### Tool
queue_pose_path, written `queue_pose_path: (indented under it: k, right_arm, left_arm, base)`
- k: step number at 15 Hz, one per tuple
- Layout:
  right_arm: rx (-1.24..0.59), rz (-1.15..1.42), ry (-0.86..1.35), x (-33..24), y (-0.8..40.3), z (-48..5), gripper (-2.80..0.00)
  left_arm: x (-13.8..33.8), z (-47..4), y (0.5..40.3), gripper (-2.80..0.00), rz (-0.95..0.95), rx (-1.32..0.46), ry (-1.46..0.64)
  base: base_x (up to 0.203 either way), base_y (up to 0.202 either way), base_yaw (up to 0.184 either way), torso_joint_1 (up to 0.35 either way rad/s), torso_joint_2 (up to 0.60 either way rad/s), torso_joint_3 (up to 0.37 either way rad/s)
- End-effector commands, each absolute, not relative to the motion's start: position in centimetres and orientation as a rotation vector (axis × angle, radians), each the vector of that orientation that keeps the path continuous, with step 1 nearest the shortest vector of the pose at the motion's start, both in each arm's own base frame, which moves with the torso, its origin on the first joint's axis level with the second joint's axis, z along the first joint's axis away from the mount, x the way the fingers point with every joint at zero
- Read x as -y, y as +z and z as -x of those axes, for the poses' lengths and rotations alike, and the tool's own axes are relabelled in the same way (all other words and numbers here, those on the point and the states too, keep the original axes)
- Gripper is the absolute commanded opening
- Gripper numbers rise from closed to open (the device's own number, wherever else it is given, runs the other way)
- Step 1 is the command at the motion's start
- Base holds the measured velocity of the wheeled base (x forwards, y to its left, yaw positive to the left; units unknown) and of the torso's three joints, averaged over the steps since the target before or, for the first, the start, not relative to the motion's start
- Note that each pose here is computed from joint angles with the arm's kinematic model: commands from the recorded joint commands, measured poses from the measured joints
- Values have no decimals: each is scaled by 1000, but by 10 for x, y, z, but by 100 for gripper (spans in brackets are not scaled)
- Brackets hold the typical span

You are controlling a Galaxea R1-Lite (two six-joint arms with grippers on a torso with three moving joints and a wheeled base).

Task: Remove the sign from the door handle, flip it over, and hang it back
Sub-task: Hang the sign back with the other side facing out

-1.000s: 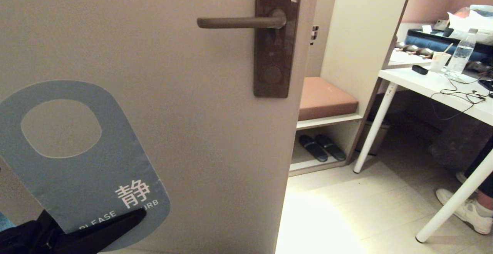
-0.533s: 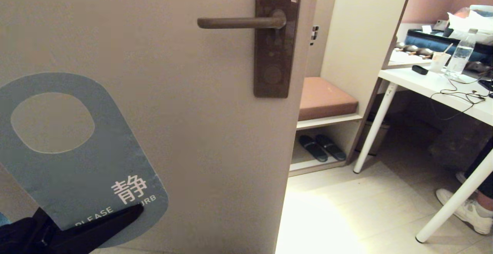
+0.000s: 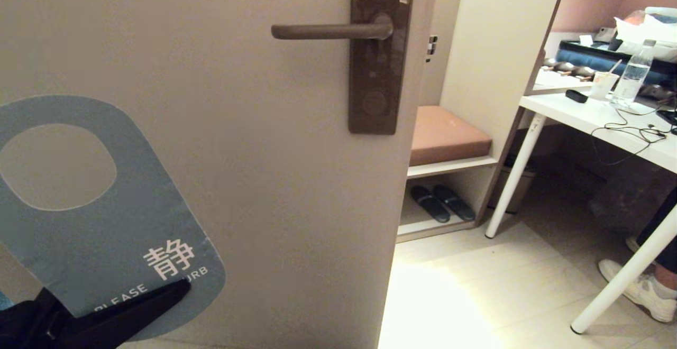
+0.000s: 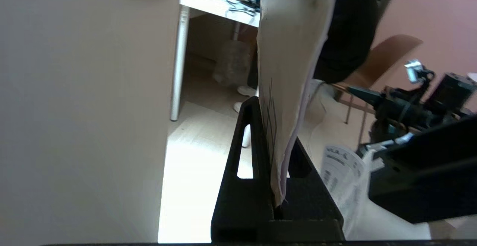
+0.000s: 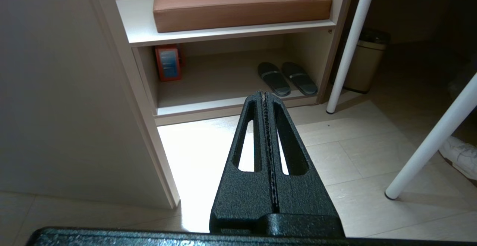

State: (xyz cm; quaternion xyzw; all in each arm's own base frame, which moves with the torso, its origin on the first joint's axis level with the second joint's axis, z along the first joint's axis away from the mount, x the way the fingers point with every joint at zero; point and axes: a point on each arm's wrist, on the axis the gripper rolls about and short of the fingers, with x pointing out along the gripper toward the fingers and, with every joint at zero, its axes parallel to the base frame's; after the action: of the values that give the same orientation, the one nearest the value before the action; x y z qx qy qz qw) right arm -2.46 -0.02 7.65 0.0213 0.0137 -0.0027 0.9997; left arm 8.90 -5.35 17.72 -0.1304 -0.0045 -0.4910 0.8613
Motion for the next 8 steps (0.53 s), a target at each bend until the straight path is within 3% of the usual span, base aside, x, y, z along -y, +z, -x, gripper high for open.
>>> queue_pose_path:
  k: [1, 8]
  right_arm:
    - [-29, -43, -5, 0, 76, 25, -280]
    - [-8, -43, -6, 0, 77, 24, -280]
  left_arm:
    - [54, -91, 182, -280, 276, 29, -1017]
    - [54, -114, 201, -280, 269, 93, -862]
  base:
    - [0, 0, 0, 0, 0, 0]
    - [0, 0, 0, 0, 0, 0]
